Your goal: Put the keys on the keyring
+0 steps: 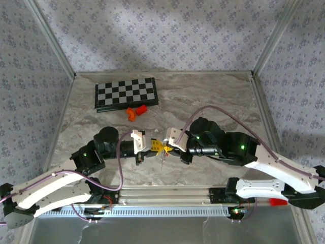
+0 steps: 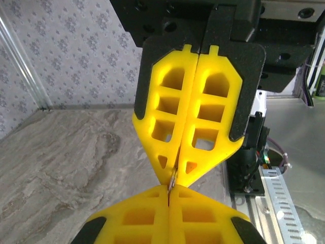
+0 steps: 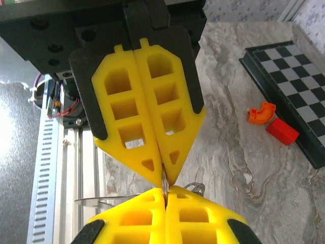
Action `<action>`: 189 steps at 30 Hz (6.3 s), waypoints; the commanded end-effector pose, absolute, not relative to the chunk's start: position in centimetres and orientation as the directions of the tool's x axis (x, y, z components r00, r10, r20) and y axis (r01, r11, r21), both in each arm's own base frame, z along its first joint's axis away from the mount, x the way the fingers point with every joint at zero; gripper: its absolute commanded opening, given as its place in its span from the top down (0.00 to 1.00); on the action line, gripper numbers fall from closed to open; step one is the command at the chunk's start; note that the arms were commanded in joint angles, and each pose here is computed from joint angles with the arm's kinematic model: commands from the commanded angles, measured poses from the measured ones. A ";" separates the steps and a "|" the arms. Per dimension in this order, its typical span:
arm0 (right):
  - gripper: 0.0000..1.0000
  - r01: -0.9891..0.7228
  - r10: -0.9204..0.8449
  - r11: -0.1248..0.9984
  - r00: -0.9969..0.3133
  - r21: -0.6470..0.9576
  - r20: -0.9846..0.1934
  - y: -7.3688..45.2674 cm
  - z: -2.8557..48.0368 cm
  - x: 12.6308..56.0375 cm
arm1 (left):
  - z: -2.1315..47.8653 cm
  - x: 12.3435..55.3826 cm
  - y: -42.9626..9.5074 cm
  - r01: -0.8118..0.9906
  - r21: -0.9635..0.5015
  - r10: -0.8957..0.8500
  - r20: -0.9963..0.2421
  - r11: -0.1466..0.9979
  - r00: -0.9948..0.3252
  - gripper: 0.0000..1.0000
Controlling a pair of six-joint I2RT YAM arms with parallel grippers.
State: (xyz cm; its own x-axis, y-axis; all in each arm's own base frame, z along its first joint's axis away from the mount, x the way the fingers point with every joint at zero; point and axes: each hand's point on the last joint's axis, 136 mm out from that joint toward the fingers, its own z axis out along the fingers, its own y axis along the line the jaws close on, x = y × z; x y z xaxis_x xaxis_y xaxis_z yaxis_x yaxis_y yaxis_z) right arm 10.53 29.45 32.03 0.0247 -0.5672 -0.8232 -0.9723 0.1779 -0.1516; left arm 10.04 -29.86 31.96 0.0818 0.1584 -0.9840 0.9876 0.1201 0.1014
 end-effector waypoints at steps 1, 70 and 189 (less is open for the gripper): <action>1.00 -0.979 -0.589 0.124 0.058 -0.160 -0.806 29.5 32.2 9.6 | 33.5 9.9 -29.8 0.984 0.136 0.131 -0.984 0.118 0.121 1.00; 0.95 -0.972 -0.536 0.143 0.082 -0.187 -0.840 29.7 33.6 9.5 | 36.4 8.8 -29.3 0.986 0.135 -0.004 -0.991 0.102 0.137 1.00; 1.00 -0.994 -0.304 0.082 0.048 -0.077 -0.952 29.5 34.0 6.8 | 39.4 4.8 -30.1 0.983 0.076 -0.257 -0.966 -0.167 0.031 1.00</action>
